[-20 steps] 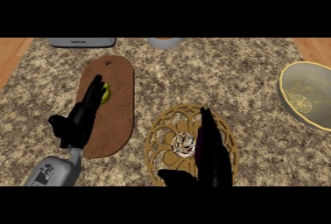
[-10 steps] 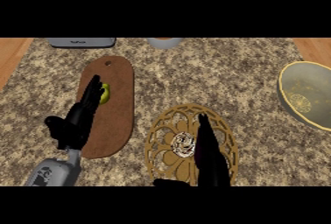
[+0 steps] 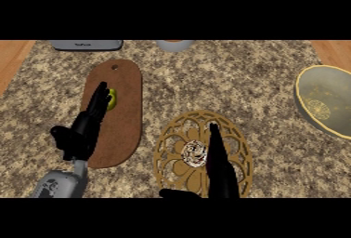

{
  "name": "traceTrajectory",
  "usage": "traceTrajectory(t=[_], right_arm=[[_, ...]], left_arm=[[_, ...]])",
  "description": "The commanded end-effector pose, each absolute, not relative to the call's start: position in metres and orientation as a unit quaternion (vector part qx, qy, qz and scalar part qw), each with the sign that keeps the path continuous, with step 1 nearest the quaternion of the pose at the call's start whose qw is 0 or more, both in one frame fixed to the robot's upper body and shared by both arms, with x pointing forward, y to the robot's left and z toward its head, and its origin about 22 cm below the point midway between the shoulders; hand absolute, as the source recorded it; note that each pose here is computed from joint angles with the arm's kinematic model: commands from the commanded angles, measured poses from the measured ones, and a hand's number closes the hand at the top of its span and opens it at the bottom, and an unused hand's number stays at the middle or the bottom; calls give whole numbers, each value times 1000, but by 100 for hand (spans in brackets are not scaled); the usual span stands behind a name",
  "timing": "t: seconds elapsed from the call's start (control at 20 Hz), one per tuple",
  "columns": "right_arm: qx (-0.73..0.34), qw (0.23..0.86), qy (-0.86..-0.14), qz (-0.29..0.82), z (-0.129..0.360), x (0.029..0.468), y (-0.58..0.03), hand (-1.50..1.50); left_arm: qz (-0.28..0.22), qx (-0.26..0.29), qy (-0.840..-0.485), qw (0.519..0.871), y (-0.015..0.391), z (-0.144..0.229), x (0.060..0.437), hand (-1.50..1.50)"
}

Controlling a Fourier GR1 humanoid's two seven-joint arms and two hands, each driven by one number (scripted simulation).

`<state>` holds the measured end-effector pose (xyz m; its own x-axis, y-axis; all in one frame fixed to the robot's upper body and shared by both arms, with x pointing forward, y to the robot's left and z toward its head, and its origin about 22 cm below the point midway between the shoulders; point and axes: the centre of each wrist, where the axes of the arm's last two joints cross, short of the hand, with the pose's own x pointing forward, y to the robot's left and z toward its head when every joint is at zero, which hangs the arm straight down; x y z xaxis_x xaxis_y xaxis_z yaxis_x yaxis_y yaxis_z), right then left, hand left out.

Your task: Pick the cupcake from the placemat and place it in the bowl

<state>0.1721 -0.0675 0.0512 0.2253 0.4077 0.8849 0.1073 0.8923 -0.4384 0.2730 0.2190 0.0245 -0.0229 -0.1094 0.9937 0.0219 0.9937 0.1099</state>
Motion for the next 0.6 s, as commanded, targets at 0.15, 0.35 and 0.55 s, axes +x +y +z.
traceTrajectory(t=[0.15,0.35,0.55], right_arm=[[-192,763,-613,70,31,195,-65,-150],[-199,774,-597,61,7,175,-64,-150],[-189,768,-609,64,-2,182,-68,-150]], left_arm=[[-50,36,-720,692,201,25,266,0],[-54,30,-711,700,208,47,246,0],[-49,33,-714,698,223,36,278,0]])
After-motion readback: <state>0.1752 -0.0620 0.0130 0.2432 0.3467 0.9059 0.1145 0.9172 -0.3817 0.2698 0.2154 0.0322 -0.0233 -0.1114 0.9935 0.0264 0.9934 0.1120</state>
